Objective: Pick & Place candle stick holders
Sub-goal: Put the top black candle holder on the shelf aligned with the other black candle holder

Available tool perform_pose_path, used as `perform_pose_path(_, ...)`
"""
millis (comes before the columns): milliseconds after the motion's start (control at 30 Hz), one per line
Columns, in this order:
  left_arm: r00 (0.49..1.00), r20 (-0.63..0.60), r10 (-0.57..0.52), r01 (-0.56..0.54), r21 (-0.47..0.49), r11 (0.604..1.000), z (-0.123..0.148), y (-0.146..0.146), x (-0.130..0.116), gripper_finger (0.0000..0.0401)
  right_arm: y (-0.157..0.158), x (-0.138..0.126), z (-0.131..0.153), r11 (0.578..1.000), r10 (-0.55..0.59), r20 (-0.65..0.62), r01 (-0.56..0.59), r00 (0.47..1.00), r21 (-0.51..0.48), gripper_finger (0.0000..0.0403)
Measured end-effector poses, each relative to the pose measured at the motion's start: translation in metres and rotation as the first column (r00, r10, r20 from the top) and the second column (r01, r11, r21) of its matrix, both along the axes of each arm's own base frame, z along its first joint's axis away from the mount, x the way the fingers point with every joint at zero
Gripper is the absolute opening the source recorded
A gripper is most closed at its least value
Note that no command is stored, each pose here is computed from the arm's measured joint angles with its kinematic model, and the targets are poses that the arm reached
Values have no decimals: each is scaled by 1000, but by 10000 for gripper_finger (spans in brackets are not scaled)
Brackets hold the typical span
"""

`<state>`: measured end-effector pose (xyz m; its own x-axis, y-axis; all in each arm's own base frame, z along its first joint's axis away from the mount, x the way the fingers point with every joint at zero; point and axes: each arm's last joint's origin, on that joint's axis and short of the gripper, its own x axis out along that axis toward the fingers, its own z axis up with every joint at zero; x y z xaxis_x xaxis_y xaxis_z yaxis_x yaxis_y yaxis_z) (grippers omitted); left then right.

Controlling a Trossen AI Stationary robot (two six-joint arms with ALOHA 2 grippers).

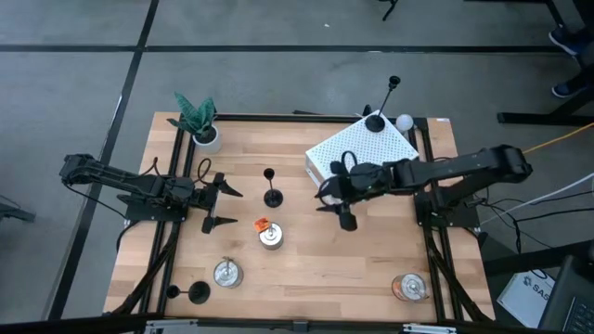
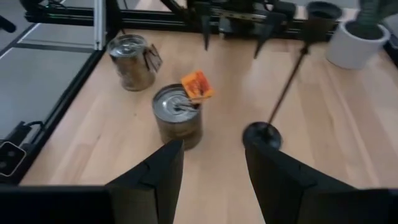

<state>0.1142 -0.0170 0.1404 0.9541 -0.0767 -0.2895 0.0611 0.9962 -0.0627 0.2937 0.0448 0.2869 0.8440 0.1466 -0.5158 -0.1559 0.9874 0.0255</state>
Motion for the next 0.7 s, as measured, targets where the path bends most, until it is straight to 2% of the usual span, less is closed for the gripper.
perform_pose_path(333,1000,-1,0,0,0,1000,0,0,0,400,23,19,-12,1000,-5,76,7,997,-28,178)
perform_pose_path(700,1000,0,0,0,0,1000,0,0,0,400,35,20,-14,996,-49,100,56,994,-71,178)
